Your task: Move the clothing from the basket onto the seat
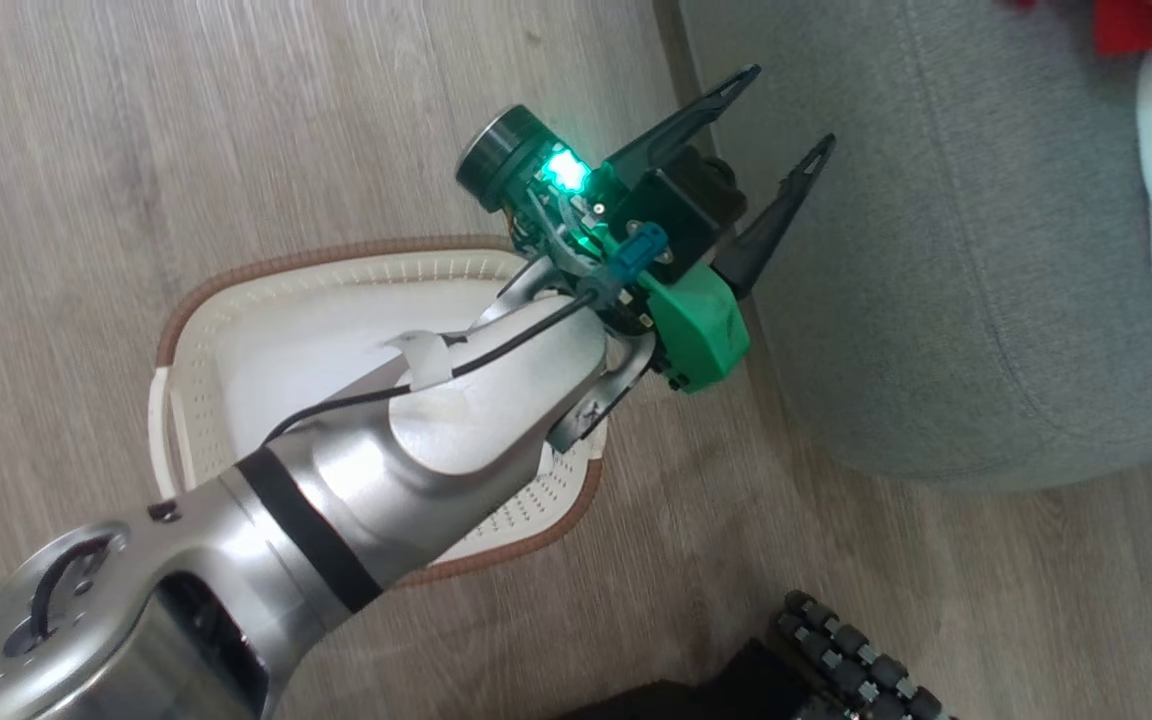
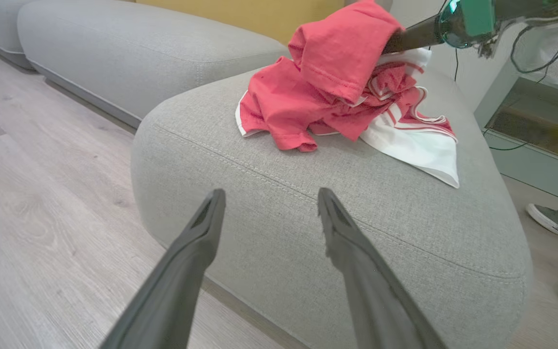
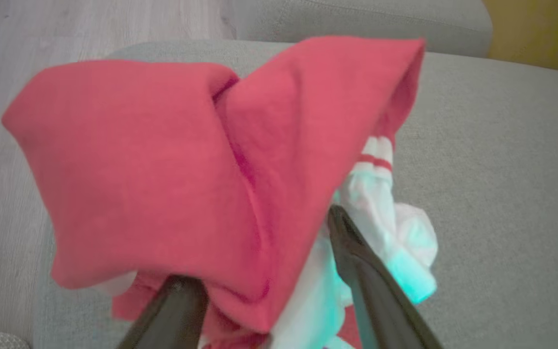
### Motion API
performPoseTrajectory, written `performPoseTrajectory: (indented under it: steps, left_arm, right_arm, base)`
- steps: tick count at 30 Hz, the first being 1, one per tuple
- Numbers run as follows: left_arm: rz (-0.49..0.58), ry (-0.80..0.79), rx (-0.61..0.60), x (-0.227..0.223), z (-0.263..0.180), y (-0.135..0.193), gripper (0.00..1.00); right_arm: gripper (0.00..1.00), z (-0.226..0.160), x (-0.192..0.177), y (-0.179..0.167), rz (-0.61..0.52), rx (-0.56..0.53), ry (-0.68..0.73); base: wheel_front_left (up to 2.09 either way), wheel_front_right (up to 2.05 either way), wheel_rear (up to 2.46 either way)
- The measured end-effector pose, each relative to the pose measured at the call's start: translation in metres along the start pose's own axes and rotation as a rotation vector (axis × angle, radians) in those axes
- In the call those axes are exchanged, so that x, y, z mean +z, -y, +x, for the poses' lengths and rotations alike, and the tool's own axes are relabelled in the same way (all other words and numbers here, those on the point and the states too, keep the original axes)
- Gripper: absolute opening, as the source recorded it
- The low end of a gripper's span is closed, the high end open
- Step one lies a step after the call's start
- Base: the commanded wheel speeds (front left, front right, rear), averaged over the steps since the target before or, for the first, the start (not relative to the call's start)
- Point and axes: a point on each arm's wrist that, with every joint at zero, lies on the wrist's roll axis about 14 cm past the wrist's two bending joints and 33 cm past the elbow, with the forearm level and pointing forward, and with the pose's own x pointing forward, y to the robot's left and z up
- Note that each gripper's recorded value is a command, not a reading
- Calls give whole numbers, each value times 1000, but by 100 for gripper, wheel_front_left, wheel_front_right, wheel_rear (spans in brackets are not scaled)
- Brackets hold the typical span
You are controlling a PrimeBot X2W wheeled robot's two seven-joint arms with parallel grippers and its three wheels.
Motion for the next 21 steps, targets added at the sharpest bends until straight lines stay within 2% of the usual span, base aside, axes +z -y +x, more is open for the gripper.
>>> performPoseTrajectory:
  steps: [6,12,16,21]
  left_arm:
    - [27,14,7,16,1,4,100]
    - [51,36,14,38,-3,14,100]
    - [51,65,21,59,-12,26,100]
    - [61,112,52,83,-25,27,100]
  right_arm:
    - [100,-21,-5,7,-12,-3,-42]
    - [100,-52,5,18,-44,-6,-17]
    - [100,-84,33,37,-39,-26,101]
    - [100,-110,72,31,-30,13,292]
  base:
    - [0,0,0]
    - [0,0,0]
    - [0,0,0]
    - [0,0,0]
